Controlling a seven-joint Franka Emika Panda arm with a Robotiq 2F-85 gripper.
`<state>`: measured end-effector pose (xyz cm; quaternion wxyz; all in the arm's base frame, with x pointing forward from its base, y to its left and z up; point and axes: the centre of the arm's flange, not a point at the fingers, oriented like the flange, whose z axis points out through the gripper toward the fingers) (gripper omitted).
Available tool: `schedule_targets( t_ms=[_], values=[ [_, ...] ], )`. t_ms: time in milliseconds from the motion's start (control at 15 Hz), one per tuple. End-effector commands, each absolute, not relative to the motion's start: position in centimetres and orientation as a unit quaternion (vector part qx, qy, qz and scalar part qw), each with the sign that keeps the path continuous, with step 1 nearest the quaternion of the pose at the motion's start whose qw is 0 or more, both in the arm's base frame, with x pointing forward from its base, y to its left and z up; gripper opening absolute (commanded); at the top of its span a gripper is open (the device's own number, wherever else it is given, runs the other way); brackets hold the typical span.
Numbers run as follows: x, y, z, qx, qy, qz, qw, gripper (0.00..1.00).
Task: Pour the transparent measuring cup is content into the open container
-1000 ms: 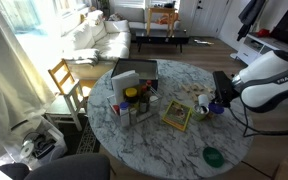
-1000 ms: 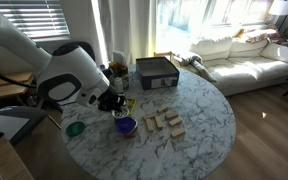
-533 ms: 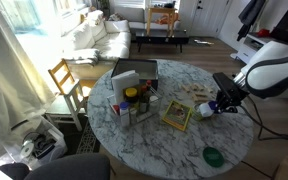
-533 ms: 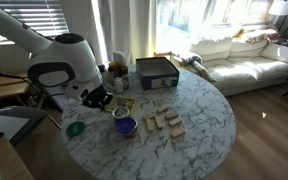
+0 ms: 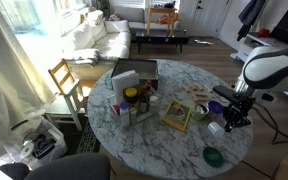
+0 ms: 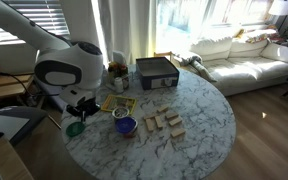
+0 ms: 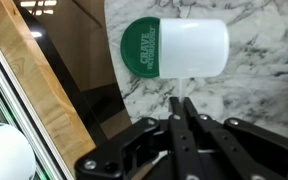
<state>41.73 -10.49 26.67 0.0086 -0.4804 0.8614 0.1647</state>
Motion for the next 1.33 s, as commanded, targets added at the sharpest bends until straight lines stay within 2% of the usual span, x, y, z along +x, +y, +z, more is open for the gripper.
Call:
schedule_targets(
  t_ms=[0, 67, 733, 1000, 1067, 1133, 1267],
  values=[
    [41.9, -10.6, 26.4, -0.478, 0.863, 0.166, 0.006, 0.06],
    [42.0, -10.7, 26.2, -0.477, 0.863, 0.167, 0.004, 0.01],
    [42.3, -9.6, 22.9, -0.332, 0.868, 0.370, -0.020, 0.01],
    [43.4, -8.2, 21.0, -0.268, 0.879, 0.394, -0.016, 0.01],
    [42.2, -8.8, 22.3, -0.300, 0.876, 0.378, -0.016, 0.01],
    [42.3, -8.7, 21.9, -0.297, 0.876, 0.380, -0.018, 0.06],
    [42.3, -8.7, 21.9, -0.298, 0.876, 0.380, -0.019, 0.06]
  ],
)
